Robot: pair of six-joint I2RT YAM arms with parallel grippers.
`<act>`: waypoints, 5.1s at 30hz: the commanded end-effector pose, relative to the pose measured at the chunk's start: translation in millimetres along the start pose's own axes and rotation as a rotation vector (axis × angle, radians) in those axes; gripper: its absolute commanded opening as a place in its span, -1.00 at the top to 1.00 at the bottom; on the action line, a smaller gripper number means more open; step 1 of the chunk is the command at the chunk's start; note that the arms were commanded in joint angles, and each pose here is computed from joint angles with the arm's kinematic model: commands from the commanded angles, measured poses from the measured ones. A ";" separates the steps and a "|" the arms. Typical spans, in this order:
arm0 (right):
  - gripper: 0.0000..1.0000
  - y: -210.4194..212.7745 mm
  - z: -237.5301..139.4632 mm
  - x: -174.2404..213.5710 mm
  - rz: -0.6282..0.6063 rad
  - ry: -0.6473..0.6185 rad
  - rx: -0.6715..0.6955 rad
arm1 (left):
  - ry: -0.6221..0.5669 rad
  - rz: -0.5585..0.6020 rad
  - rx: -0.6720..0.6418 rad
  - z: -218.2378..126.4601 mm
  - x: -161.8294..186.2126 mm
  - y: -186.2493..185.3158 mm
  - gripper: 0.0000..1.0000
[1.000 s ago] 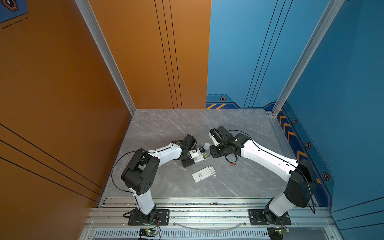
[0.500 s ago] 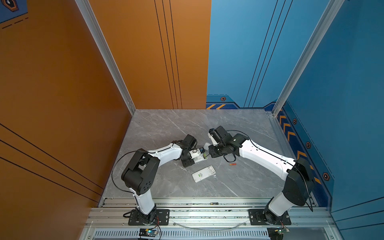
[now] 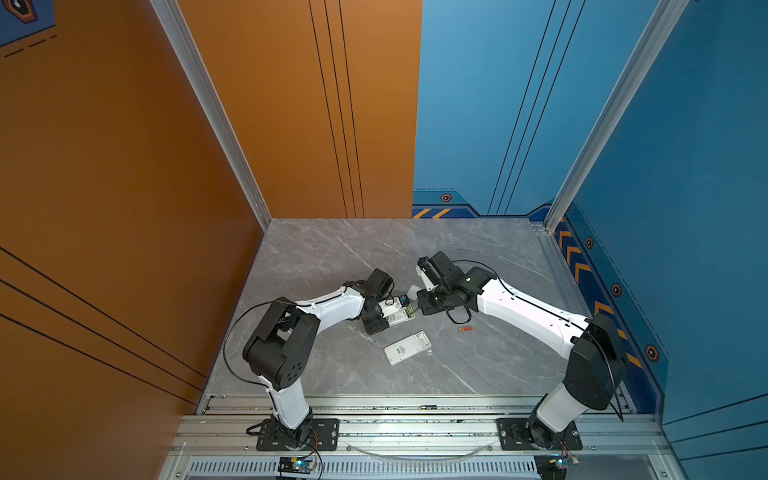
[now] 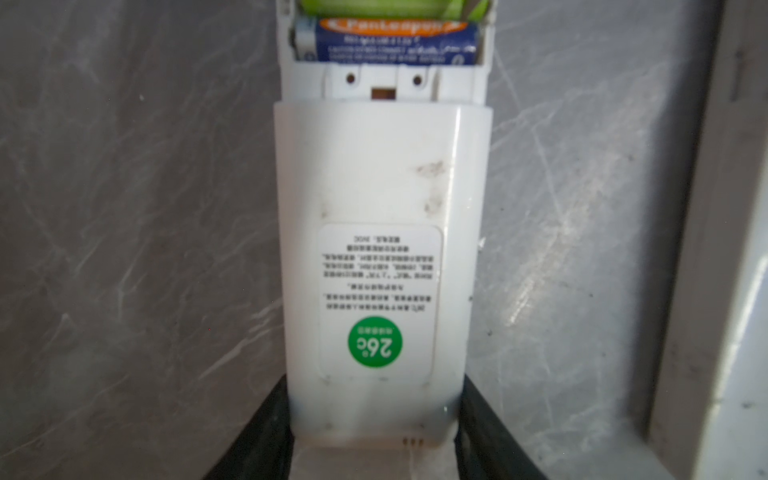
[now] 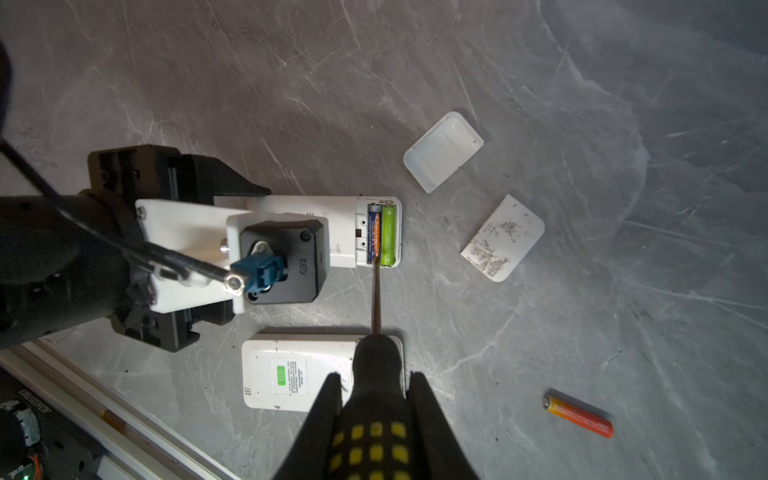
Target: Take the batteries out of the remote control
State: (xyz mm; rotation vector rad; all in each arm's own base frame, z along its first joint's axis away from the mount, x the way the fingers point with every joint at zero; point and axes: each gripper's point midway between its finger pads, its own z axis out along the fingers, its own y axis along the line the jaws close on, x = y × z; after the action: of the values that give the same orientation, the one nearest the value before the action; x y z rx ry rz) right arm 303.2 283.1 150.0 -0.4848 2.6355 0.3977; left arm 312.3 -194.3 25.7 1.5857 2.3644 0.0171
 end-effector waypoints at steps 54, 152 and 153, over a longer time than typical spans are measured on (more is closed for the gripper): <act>1.00 -26.0 2.4 24.5 0.016 0.082 0.053 | 0.051 0.029 0.050 18.6 6.1 -12.4 0.81; 1.00 3.8 3.4 30.0 0.054 -0.852 -0.097 | 0.044 -0.072 0.401 25.7 3.7 -48.2 1.00; 1.00 2.6 2.8 29.2 0.056 -0.853 -0.094 | 0.046 -0.071 0.399 25.7 3.7 -48.4 1.00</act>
State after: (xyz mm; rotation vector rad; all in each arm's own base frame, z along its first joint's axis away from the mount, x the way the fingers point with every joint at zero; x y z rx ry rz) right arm 267.4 266.9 95.5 -0.2417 1.9108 0.5086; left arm 326.8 -200.4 21.7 1.4879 2.5194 -0.2430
